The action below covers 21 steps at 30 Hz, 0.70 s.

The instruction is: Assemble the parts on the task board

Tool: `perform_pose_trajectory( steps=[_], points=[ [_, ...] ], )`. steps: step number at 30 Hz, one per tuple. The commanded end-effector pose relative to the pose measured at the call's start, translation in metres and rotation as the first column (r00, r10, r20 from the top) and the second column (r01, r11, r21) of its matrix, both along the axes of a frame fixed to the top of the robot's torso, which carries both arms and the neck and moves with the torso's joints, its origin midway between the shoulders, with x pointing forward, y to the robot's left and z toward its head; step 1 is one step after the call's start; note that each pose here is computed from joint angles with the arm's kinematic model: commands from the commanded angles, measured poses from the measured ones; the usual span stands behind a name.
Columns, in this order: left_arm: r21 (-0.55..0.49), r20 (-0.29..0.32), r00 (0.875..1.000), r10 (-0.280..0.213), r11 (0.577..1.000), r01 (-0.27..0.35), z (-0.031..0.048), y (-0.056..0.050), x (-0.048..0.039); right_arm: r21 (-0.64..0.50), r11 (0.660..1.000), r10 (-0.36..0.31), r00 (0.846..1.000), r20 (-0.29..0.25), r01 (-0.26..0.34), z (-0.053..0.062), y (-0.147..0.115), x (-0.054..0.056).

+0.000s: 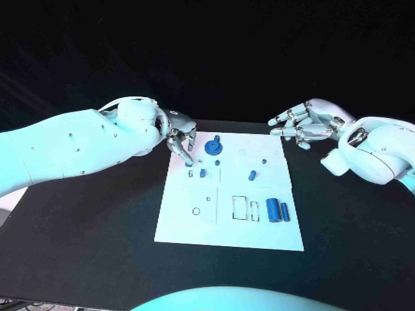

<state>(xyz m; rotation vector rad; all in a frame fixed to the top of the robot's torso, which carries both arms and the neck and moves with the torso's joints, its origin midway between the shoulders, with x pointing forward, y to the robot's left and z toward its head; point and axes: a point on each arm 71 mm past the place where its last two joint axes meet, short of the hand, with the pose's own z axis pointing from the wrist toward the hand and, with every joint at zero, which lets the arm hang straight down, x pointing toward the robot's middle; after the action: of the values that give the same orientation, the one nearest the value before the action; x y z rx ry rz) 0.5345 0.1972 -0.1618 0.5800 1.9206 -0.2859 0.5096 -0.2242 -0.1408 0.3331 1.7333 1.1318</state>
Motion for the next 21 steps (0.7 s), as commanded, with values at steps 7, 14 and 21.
perform_pose_trajectory(
  steps=[7,14,21],
  points=[
    [0.076,-0.02,0.999,-0.042,0.996,0.044,-0.0043,-0.0084,-0.001,-0.004,1.0,0.02,1.0,0.003,-0.02,-0.0007,0.0028,-0.0008],
    [0.089,-0.039,0.998,-0.041,0.995,0.045,-0.0072,-0.0099,-0.0009,-0.004,1.0,0.021,1.0,0.003,-0.021,-0.0009,0.0032,-0.0008],
    [0.102,-0.059,0.998,-0.039,0.994,0.044,-0.0113,-0.0108,-0.0005,-0.003,1.0,0.022,1.0,0.003,-0.022,-0.0009,0.0035,-0.001]
  ],
)
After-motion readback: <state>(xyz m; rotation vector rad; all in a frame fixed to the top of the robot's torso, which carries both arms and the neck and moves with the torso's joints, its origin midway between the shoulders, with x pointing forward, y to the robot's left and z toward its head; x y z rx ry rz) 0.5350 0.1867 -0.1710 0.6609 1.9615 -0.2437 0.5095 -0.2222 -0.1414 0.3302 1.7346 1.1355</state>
